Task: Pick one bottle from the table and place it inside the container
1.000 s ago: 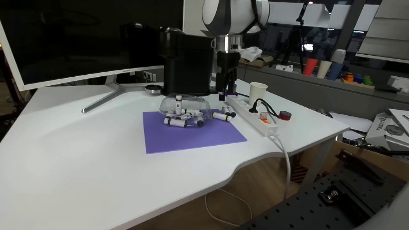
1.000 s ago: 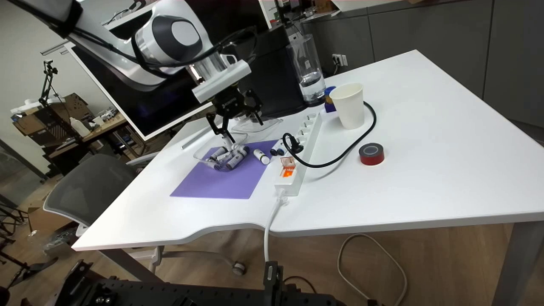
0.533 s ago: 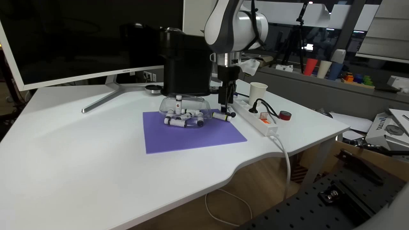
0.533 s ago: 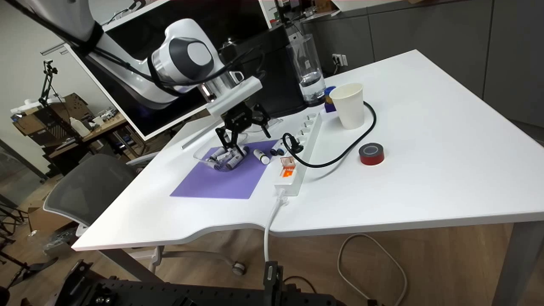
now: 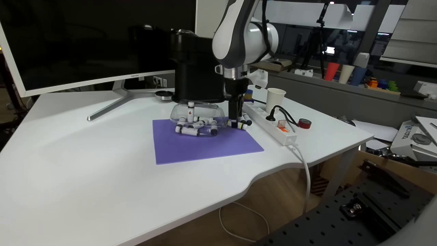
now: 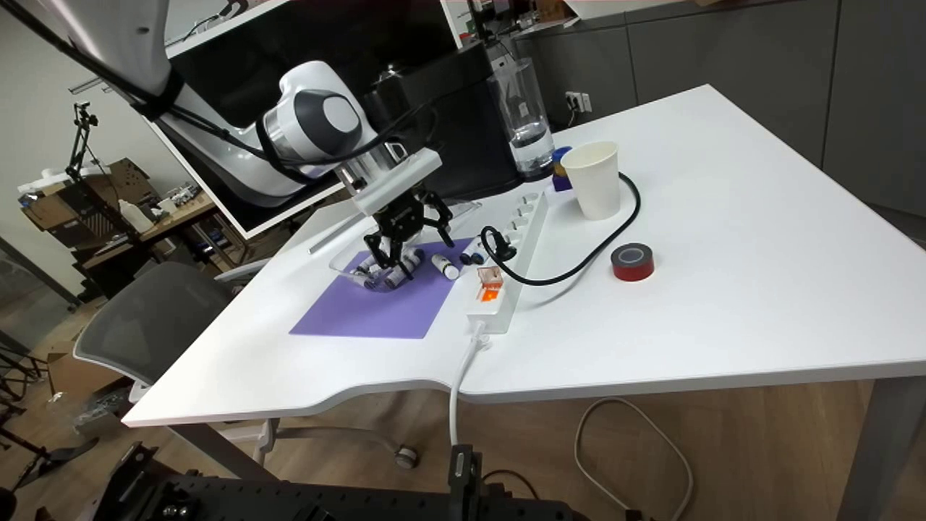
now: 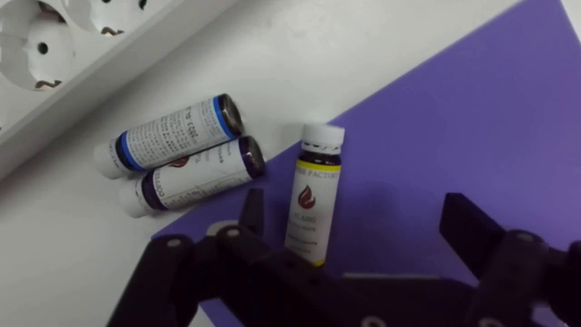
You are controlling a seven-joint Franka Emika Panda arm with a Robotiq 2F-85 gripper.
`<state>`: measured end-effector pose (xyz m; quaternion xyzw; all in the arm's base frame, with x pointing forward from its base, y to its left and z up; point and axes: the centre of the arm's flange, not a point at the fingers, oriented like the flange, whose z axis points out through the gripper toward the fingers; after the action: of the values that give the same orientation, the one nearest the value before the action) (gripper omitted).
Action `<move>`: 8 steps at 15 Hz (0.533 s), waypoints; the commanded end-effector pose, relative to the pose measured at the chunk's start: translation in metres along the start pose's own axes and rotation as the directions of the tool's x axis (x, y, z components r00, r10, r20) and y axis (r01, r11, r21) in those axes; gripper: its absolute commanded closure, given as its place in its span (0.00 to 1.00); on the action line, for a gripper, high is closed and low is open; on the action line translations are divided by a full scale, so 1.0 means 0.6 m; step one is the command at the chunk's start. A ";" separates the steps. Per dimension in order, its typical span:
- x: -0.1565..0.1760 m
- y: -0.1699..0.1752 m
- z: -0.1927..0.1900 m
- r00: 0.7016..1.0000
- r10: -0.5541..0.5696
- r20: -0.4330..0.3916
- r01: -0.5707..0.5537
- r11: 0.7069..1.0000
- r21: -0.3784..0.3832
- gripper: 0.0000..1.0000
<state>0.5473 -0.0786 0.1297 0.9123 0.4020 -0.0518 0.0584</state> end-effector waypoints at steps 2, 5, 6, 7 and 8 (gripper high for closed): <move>0.014 0.007 0.011 0.999 -0.049 -0.001 0.049 0.999 -0.010 0.32; 0.016 0.013 0.011 0.998 -0.059 -0.005 0.059 0.998 -0.014 0.55; 0.015 0.016 0.009 0.998 -0.060 -0.007 0.060 0.998 -0.016 0.61; 0.014 0.019 0.007 0.998 -0.058 -0.010 0.058 0.998 -0.018 0.67; 0.013 0.022 0.005 0.998 -0.057 -0.011 0.057 0.998 -0.021 0.75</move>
<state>0.5540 -0.0774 0.1273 0.9031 0.4225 -0.0482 0.0598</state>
